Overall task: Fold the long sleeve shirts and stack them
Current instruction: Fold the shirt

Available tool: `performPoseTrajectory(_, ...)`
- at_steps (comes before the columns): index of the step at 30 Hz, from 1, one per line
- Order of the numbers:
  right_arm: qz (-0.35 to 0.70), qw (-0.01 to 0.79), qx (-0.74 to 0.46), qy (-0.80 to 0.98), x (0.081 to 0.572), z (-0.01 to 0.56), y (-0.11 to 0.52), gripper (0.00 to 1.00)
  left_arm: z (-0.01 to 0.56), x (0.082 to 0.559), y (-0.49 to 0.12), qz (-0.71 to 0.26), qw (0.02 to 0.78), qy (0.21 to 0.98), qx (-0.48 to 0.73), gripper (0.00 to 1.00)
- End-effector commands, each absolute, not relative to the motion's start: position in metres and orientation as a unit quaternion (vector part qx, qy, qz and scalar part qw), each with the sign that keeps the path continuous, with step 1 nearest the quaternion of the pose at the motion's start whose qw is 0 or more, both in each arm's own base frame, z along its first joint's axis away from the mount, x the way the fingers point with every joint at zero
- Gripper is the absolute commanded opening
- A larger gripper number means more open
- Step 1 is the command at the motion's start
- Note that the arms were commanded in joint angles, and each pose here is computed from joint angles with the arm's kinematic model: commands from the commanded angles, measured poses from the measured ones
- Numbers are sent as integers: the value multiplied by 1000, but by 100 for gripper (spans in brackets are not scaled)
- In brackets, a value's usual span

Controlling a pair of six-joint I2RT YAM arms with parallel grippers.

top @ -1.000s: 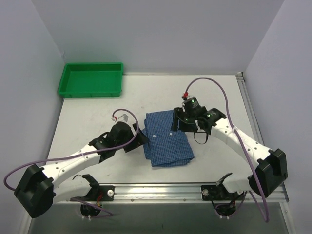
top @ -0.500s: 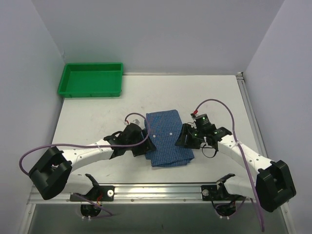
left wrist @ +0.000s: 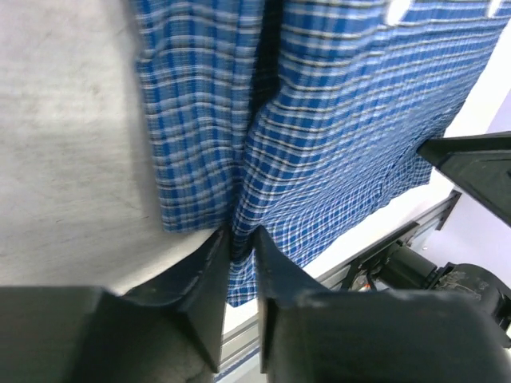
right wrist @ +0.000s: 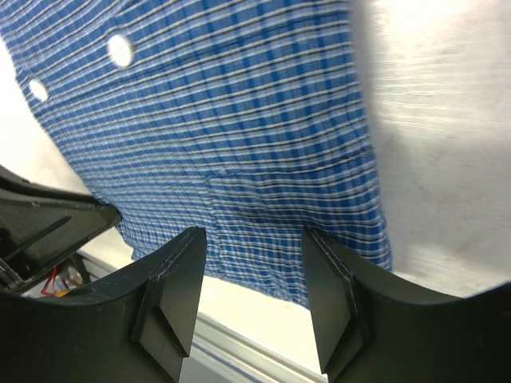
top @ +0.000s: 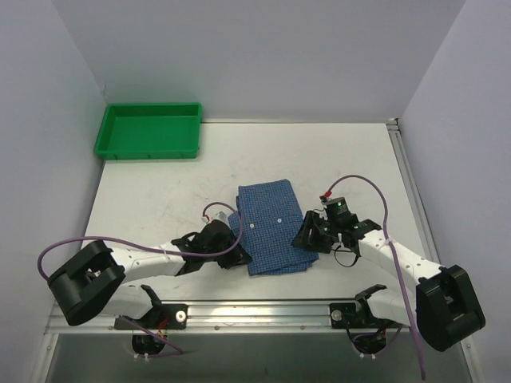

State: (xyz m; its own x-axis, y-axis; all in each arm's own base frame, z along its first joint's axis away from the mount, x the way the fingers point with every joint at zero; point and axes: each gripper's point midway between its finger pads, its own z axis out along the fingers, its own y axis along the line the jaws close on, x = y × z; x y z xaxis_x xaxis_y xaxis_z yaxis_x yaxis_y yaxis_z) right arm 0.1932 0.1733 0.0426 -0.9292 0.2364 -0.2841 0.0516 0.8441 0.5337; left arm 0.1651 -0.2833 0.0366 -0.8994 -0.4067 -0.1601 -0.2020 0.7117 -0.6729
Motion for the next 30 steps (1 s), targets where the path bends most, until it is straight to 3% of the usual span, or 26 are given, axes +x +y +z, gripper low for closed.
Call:
performPoseTrajectory(1, 263, 177, 101, 943, 197, 35, 165, 50, 34, 159, -291, -377, 131, 896, -195, 25)
performPoseTrajectory(6, 272, 189, 90, 939, 201, 45, 166, 50, 42, 157, -284, -390, 150, 887, -196, 25)
performPoseTrajectory(7, 272, 190, 85, 939, 201, 48, 166, 50, 48, 158, -283, -391, 158, 887, -190, 29)
performPoseTrajectory(8, 273, 193, 76, 939, 201, 53, 168, 50, 62, 163, -284, -401, 174, 881, -184, 40)
performPoseTrajectory(11, 270, 216, 44, 937, 210, 75, 171, 50, 91, 184, -275, -388, 218, 879, -171, 61)
performPoseTrajectory(15, 279, 248, 18, 928, 230, 105, 181, 51, 110, 227, -247, -375, 259, 871, -185, 70)
performPoseTrajectory(20, 285, 253, 9, 925, 250, 118, 193, 51, 118, 298, -232, -362, 267, 869, -204, 70)
performPoseTrajectory(24, 289, 253, 10, 923, 256, 118, 199, 51, 117, 340, -247, -376, 265, 865, -201, 63)
performPoseTrajectory(30, 285, 245, 11, 927, 250, 107, 198, 51, 87, 373, -260, -353, 241, 882, -200, 57)
